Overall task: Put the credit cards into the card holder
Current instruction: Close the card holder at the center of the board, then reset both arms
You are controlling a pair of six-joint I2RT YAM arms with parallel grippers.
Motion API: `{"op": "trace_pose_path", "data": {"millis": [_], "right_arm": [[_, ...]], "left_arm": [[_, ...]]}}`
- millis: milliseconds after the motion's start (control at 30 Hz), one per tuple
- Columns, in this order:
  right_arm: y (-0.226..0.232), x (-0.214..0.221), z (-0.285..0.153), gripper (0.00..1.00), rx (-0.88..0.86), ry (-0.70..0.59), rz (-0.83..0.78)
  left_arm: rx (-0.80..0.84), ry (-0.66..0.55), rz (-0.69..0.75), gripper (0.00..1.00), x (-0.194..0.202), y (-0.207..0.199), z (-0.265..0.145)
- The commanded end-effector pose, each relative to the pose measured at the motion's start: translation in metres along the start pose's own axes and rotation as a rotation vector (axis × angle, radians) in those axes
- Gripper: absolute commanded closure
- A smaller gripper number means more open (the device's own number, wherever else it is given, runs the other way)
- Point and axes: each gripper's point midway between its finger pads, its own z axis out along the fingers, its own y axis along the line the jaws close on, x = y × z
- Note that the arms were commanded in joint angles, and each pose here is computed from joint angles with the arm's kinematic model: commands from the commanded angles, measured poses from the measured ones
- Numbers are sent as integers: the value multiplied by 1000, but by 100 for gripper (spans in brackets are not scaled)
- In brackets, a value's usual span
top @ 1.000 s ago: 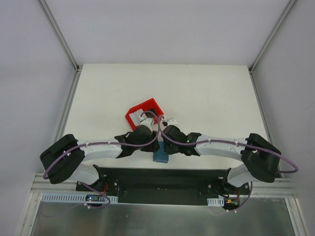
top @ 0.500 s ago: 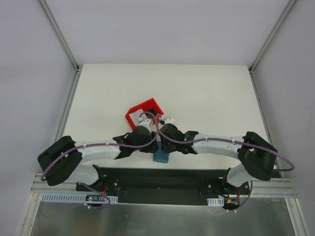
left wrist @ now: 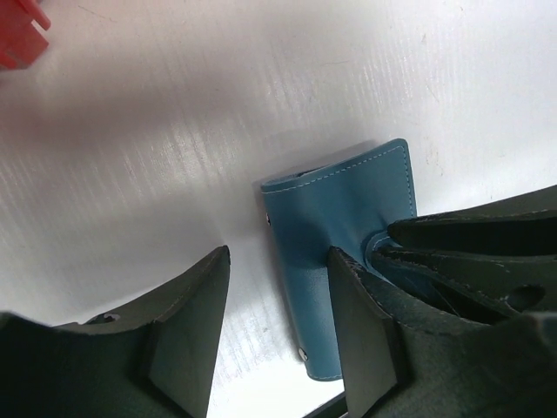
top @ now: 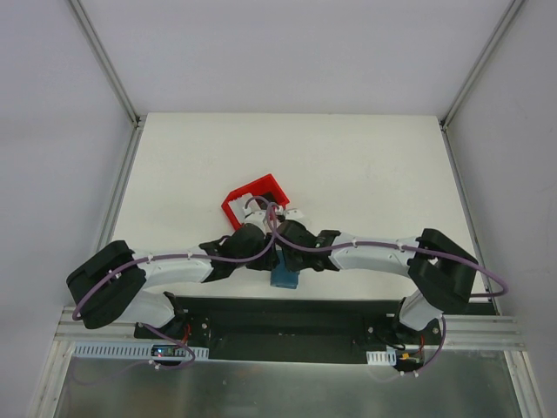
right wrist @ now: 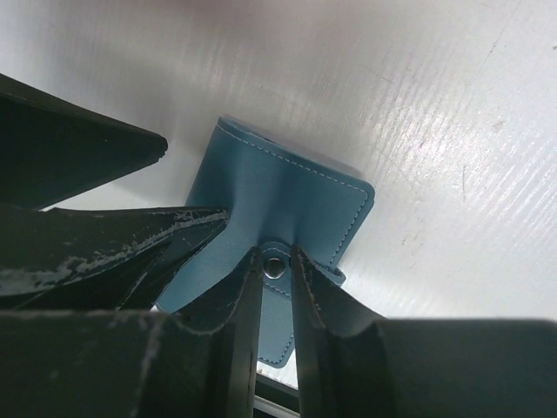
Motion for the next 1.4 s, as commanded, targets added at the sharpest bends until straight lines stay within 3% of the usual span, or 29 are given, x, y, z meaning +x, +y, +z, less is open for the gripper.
{"op": "trace_pose_path", "data": {"millis": [0,233,467,667,867,1300,1367], "right_arm": [[-27,39,5,79,140,116,-80],[-24,26,4,77,129,71,-170],[-8,-21,-12,70,27,-67,-178],[-5,-56,-33,50,-99,-222,-99],[-40,-66,-53,26,-79,-330,-2],[-143,-30,-77,0,78,-463,289],[-158,-27,-83,3,122,-475,323]], "left_arm": [[-83,117,11,51,38,29,-1],[-86,79,-24,49,35,32,-6],[-141,-6,-39,23,18,46,-17],[-175,-107,-68,1,-6,61,-36],[-225,-189,-149,1,-23,89,-57],[-289,-333,-406,1,-43,142,-91],[-275,-346,-411,1,-46,139,-94]]}}
